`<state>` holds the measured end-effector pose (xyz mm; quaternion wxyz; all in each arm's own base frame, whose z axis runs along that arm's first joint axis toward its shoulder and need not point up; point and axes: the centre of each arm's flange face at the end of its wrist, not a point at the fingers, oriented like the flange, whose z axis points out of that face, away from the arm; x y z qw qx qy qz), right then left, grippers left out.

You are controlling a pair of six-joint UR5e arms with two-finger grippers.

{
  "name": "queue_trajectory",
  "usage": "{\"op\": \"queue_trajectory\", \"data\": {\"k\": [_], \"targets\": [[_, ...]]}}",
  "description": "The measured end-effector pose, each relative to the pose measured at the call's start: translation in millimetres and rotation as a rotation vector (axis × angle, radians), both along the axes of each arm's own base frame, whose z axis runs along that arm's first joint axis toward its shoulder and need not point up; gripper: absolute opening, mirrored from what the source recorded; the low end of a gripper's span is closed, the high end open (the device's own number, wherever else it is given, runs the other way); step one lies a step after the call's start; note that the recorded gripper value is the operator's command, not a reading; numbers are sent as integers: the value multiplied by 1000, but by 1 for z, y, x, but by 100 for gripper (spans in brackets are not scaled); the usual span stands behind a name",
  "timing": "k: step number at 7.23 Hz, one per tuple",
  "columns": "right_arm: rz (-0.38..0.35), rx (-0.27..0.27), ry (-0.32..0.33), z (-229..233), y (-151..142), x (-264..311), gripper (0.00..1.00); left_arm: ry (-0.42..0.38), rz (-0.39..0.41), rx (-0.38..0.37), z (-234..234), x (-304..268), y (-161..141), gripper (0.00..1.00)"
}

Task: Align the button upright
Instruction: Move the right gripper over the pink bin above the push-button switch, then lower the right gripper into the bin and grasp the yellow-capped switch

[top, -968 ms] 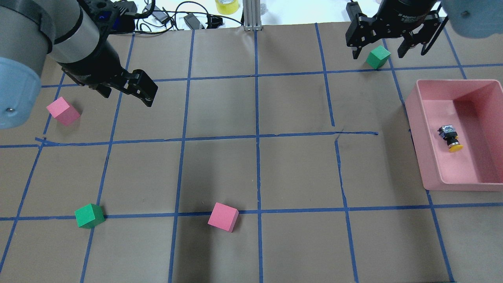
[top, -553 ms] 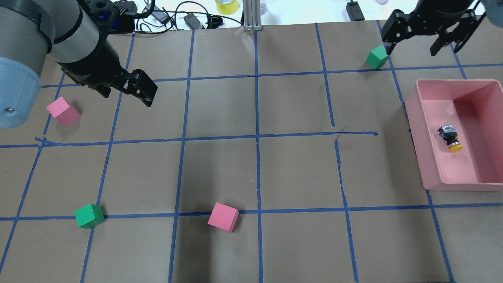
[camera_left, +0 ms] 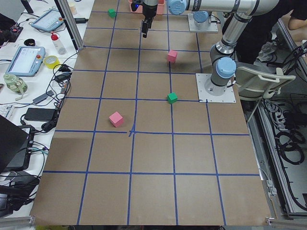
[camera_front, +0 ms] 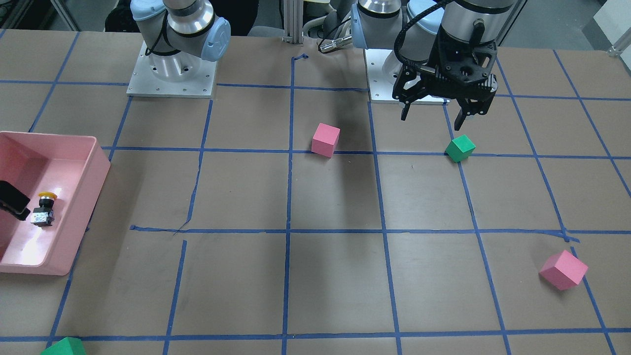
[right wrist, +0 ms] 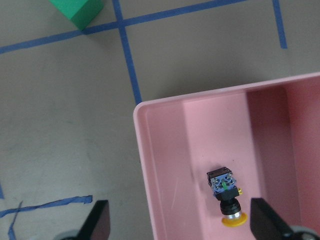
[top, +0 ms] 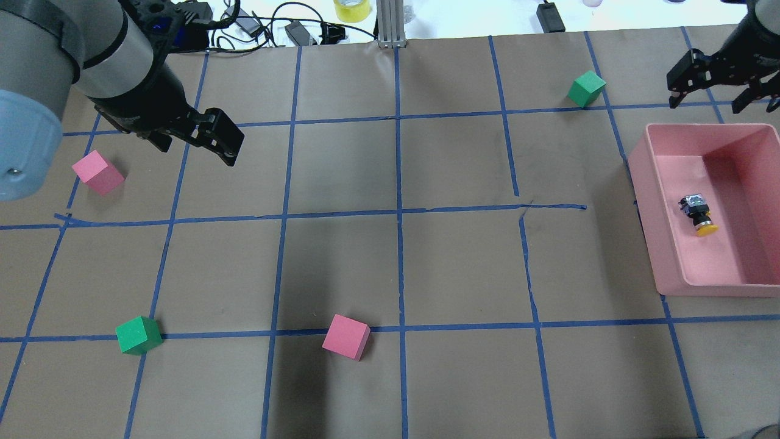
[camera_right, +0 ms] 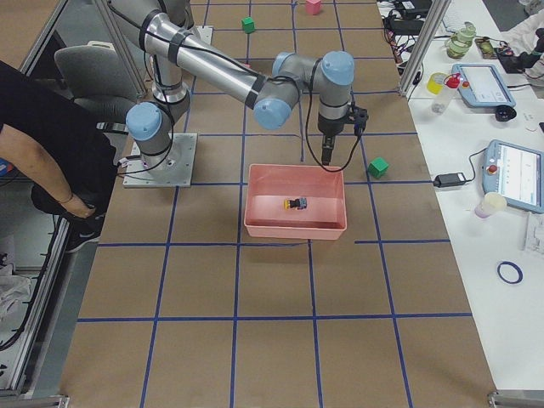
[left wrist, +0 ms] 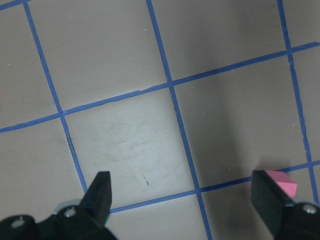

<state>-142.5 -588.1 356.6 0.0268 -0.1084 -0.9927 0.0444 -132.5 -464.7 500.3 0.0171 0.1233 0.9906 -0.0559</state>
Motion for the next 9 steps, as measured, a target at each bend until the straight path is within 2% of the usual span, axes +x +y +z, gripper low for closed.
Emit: {"op": "queue_trajectory", "data": {"k": [3, 6, 9], "targets": [[-12, 37, -6, -56, 17, -44, 100, 0, 0, 1, 0, 0, 0, 100], [119, 63, -6, -75, 21, -54, 100, 0, 0, 1, -1, 0, 0, 100], [137, 76, -16, -84, 24, -65, 100, 0, 0, 1, -1, 0, 0, 100]]}}
